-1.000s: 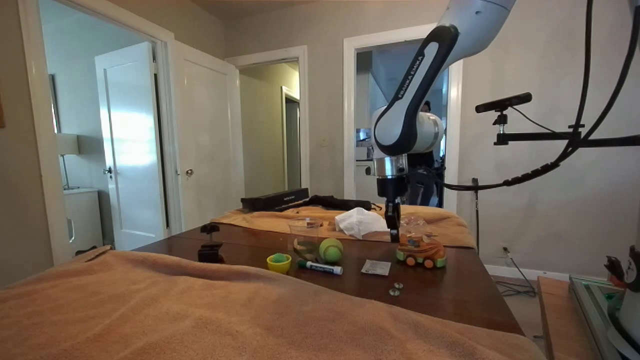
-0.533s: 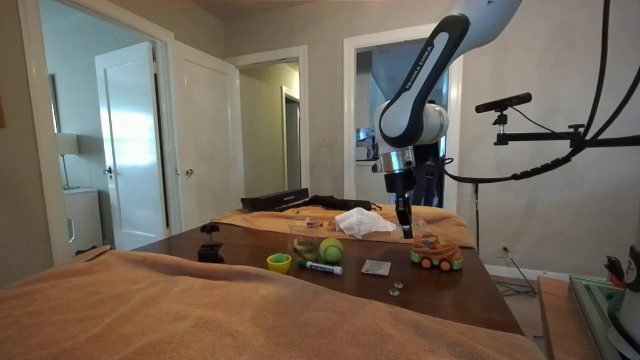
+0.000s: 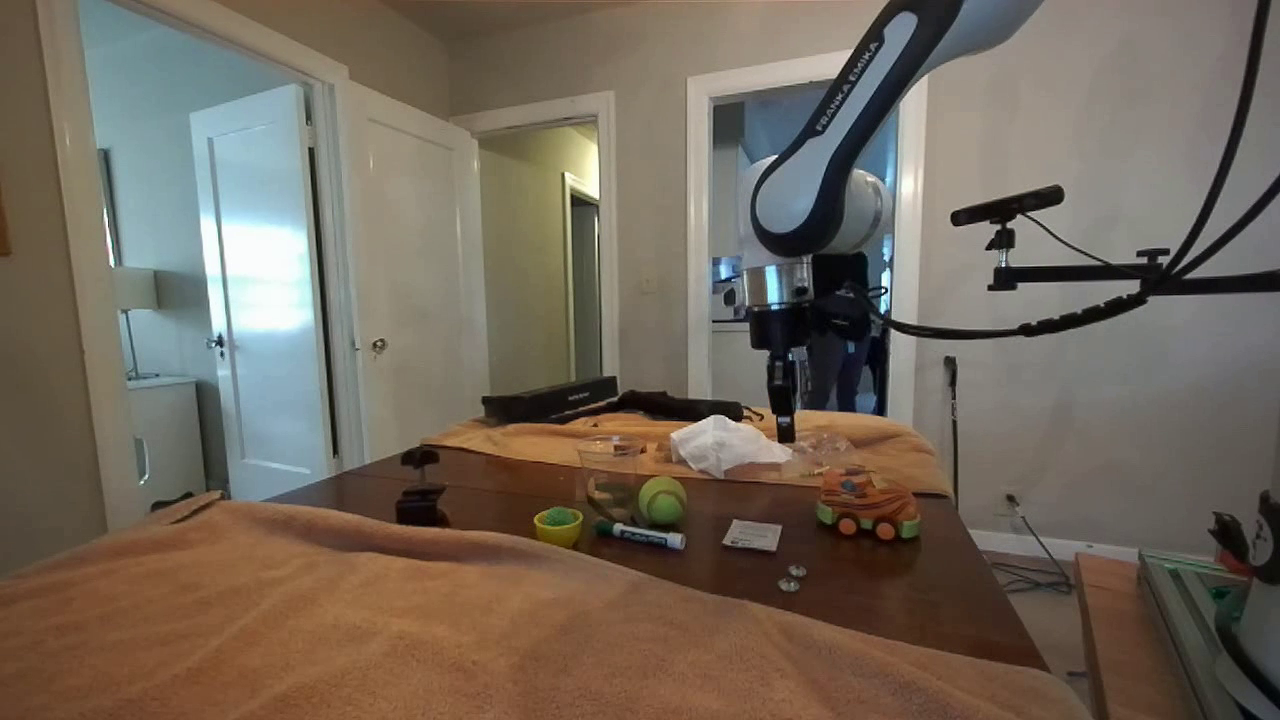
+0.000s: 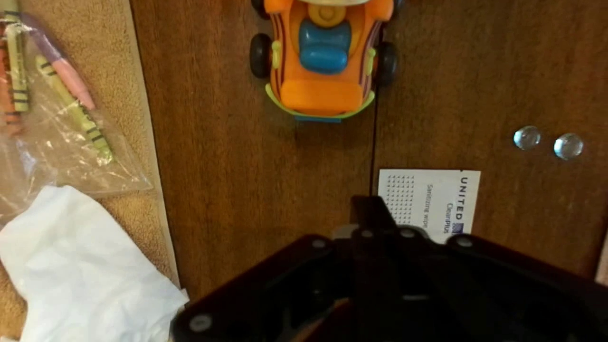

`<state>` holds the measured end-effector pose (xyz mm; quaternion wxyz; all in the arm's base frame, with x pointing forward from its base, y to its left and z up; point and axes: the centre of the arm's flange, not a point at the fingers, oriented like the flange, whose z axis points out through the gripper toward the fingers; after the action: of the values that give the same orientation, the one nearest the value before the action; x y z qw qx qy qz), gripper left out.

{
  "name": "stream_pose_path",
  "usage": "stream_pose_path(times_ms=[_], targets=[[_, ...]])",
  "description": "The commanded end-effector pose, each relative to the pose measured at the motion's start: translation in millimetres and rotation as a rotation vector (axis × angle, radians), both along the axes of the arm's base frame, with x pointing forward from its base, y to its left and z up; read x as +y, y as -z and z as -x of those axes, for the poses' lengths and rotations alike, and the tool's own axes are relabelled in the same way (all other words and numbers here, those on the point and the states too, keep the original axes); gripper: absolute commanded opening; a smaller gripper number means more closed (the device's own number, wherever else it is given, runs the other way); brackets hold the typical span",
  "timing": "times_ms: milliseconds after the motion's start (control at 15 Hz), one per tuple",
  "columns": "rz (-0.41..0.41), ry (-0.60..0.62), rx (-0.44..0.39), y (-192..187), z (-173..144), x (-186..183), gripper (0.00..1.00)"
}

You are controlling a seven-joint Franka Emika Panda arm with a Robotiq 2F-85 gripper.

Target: Push the car towards you

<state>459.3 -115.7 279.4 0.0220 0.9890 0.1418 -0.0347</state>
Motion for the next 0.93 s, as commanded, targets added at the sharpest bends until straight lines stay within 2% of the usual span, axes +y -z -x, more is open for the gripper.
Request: stream_pose_path(times_ms=[0,67,600,867], targets=[[0.028,-0.005,-0.012,-26,-1,25,0.0],[0.004,-0.006,-0.011,-9,-3,11,0.01],[0.008,0.007,-0.027,-10,-8,26,0.0],[-0.004,0.058,-0.039,-11,-14,57,0.0]])
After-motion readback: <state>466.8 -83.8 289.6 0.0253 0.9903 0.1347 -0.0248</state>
